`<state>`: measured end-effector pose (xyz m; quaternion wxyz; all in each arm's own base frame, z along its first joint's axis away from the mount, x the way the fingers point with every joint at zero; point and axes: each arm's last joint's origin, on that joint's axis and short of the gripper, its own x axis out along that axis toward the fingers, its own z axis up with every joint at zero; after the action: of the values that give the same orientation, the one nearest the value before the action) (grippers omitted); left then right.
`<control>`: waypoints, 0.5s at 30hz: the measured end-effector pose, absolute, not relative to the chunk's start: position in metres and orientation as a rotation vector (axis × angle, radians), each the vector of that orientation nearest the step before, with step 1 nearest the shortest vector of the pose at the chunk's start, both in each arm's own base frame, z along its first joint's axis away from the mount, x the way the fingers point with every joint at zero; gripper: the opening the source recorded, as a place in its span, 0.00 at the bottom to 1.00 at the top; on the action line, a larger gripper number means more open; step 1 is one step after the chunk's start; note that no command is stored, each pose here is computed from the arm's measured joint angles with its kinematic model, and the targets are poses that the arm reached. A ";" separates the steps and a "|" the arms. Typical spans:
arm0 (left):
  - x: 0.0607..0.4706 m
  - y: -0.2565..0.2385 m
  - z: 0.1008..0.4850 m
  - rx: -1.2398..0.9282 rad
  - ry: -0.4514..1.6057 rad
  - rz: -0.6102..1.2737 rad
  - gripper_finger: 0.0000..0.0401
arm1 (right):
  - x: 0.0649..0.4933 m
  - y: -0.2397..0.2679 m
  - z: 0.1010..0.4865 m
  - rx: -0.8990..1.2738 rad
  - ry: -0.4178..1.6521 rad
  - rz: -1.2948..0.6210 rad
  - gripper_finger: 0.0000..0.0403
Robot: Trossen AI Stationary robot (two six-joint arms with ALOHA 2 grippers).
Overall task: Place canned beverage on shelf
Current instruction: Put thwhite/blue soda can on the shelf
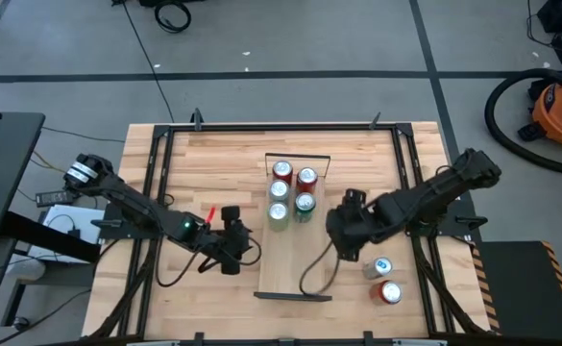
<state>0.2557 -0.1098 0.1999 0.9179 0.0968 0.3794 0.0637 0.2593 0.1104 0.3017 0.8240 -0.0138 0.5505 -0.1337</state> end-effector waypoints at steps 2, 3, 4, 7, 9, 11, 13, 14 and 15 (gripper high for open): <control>0.246 -0.108 0.184 0.212 0.785 0.122 0.54 | 0.253 0.119 0.301 -0.030 1.184 -0.284 0.93; 0.245 -0.107 0.180 0.193 0.764 0.123 0.54 | 0.250 0.123 0.301 -0.027 1.188 -0.283 0.93; 0.244 -0.107 0.177 0.171 0.742 0.126 0.54 | 0.247 0.127 0.301 -0.021 1.190 -0.281 0.93; 0.241 -0.104 0.170 0.163 0.729 0.145 0.54 | 0.241 0.139 0.301 0.012 1.197 -0.256 0.93; 0.243 -0.105 0.172 0.146 0.690 0.157 0.54 | 0.238 0.145 0.300 0.027 1.197 -0.247 0.93; 0.245 -0.105 0.174 0.136 0.663 0.175 0.54 | 0.235 0.149 0.300 0.048 1.196 -0.249 0.93; 0.247 -0.105 0.176 0.123 0.625 0.194 0.54 | 0.233 0.152 0.300 0.080 1.212 -0.238 0.93; 0.247 -0.106 0.178 0.117 0.605 0.201 0.54 | 0.232 0.154 0.300 0.103 1.226 -0.230 0.93; 0.248 -0.106 0.179 0.112 0.594 0.208 0.54 | 0.231 0.156 0.300 0.126 1.241 -0.219 0.93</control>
<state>0.2480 -0.1060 0.1785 0.9493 0.0551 0.2920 0.1024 0.2305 0.1557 0.2997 0.8061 0.0589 0.5799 -0.1024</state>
